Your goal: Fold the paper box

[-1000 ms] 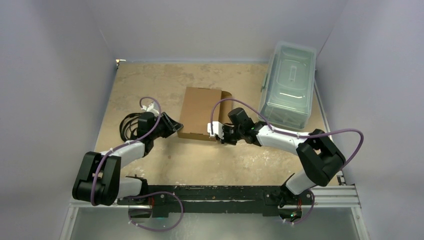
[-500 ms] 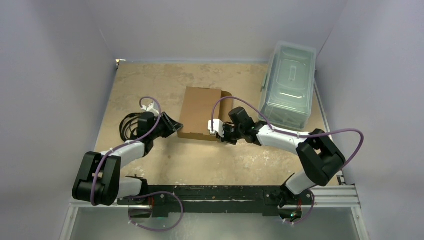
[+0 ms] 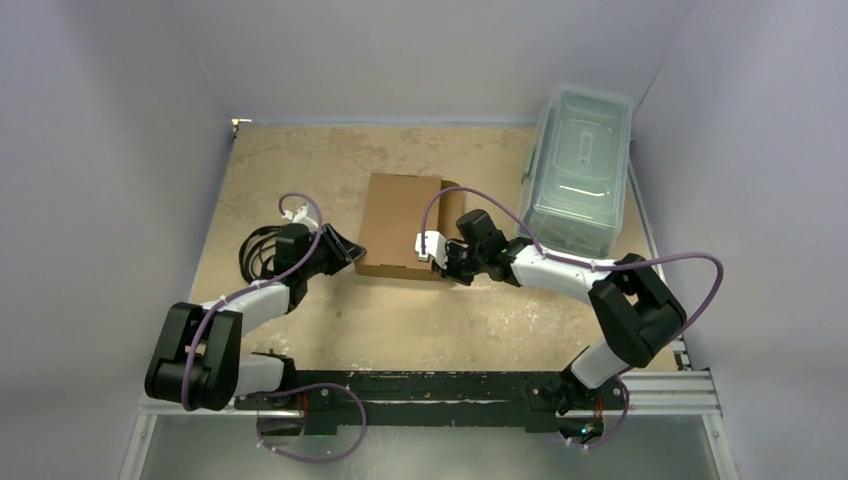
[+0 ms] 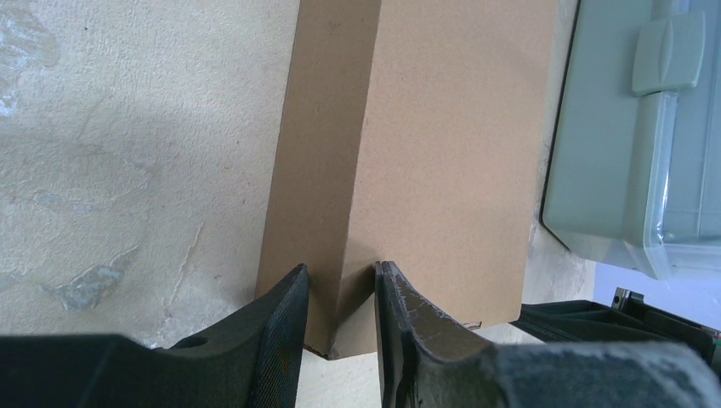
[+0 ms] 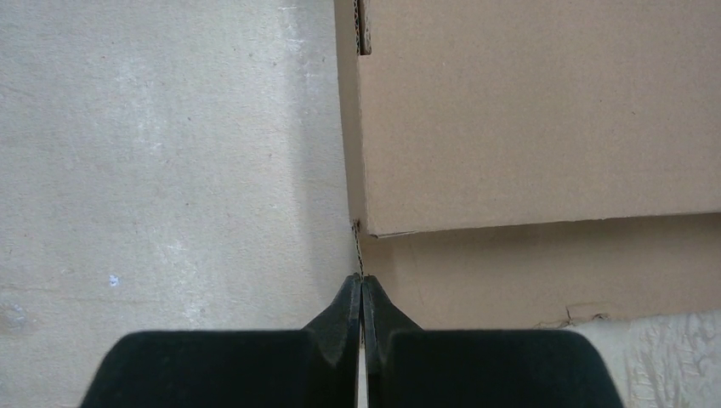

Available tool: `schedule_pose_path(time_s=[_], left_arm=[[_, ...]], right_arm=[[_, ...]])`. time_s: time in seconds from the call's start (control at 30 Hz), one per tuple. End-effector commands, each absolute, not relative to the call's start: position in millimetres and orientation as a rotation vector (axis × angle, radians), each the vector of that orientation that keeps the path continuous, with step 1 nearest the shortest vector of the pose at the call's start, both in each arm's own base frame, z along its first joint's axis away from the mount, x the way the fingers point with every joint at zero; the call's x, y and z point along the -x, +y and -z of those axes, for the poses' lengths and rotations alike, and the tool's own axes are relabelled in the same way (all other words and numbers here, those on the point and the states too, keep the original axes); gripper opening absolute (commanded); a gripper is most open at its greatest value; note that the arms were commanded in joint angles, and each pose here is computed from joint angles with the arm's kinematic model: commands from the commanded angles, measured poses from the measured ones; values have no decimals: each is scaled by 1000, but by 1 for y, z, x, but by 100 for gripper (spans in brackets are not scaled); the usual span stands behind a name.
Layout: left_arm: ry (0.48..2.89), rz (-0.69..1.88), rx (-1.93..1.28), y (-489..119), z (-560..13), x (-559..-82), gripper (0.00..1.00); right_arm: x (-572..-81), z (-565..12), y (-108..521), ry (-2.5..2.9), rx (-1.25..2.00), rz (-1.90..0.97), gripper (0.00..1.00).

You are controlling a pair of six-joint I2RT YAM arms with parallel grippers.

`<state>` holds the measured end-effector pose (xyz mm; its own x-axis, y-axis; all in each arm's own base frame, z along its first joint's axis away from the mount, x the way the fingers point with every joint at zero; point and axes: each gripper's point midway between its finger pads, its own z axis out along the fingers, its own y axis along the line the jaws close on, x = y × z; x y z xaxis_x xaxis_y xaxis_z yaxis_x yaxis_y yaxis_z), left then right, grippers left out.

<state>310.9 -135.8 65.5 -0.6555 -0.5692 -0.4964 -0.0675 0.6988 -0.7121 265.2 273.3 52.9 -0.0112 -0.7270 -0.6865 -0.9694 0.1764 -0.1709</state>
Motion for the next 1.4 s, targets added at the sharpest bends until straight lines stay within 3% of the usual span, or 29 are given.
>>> schedule_pose_path(time_s=[0.0, 1.37], left_arm=[[2228, 818, 504, -133, -50, -306, 31], [2225, 868, 484, -140, -54, -306, 31]], right_arm=[[-268, -47, 270, 1846, 1606, -452, 0], [-272, -51, 273, 1911, 1562, -504, 0]])
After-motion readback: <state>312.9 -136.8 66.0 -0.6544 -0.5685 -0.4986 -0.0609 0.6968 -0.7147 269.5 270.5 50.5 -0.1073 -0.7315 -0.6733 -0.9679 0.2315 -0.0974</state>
